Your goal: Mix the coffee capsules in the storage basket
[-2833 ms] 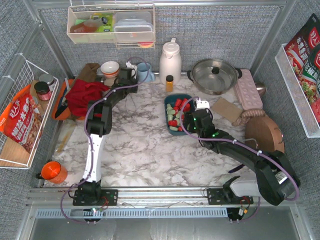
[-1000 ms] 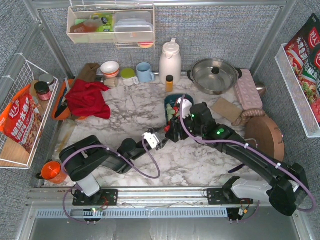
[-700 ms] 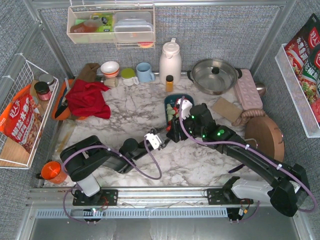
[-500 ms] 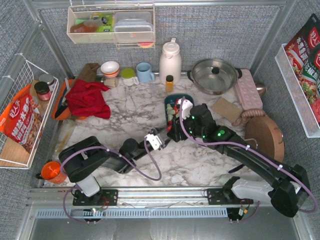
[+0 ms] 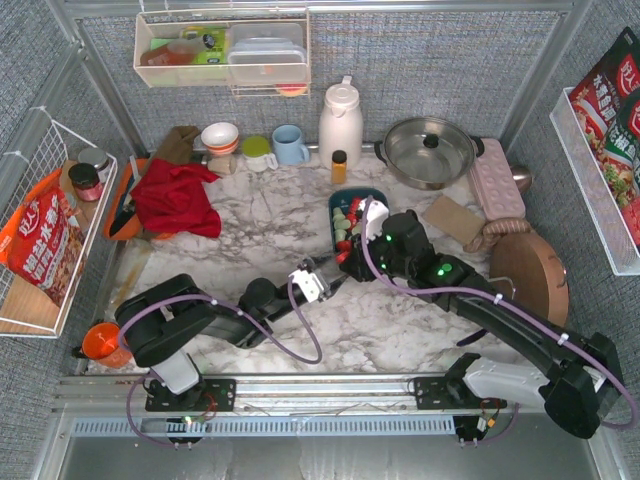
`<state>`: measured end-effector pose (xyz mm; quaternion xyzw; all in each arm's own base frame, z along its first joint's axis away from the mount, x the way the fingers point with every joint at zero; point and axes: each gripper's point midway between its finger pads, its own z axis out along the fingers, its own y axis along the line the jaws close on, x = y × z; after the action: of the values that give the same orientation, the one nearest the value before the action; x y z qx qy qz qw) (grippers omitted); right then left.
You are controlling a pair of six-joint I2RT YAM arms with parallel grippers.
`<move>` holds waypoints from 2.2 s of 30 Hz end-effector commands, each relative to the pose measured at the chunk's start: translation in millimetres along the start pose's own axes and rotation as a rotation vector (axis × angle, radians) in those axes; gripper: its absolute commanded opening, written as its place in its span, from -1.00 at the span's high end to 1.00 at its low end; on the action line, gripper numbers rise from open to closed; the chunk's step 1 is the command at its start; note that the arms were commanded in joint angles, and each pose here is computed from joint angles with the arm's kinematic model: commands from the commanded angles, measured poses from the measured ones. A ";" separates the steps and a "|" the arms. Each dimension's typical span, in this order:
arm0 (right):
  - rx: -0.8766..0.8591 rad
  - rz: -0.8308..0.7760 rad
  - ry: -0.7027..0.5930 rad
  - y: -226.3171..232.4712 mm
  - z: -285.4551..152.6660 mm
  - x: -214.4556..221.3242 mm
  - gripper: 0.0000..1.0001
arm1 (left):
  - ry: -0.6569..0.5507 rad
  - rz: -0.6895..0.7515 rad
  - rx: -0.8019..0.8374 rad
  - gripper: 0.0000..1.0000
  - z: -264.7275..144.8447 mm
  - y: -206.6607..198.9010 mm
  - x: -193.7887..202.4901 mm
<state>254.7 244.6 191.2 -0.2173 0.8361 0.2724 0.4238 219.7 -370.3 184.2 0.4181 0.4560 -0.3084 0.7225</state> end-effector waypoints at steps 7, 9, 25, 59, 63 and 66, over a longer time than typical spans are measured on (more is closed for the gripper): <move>0.034 0.023 0.013 -4.9 -3.8 8.5 0.74 | -0.109 0.018 -0.074 -0.18 7.3 16.4 -29.1; 0.038 0.025 0.008 -5.4 -4.4 7.4 0.77 | -0.106 0.019 -0.076 -0.22 7.3 16.5 -27.9; 0.136 0.033 -0.047 -21.1 -8.3 -4.4 0.93 | -0.078 0.024 -0.076 -0.98 3.3 14.1 -18.5; 0.543 0.049 0.029 -170.5 148.2 -46.7 0.20 | 0.211 -0.006 -0.766 -0.98 -130.8 119.2 -9.8; 0.564 0.100 0.025 -177.0 144.4 -46.3 -0.13 | 0.257 -0.004 -0.823 -0.99 -145.5 125.5 -5.9; 0.574 0.114 0.012 -179.4 137.1 -50.9 -0.98 | 0.242 -0.021 -0.849 -0.99 -152.9 127.4 -7.8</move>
<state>470.2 206.3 107.0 -0.0615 0.8939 0.0408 0.4421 259.6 -191.1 206.9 0.1360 0.6084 -0.0736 0.7784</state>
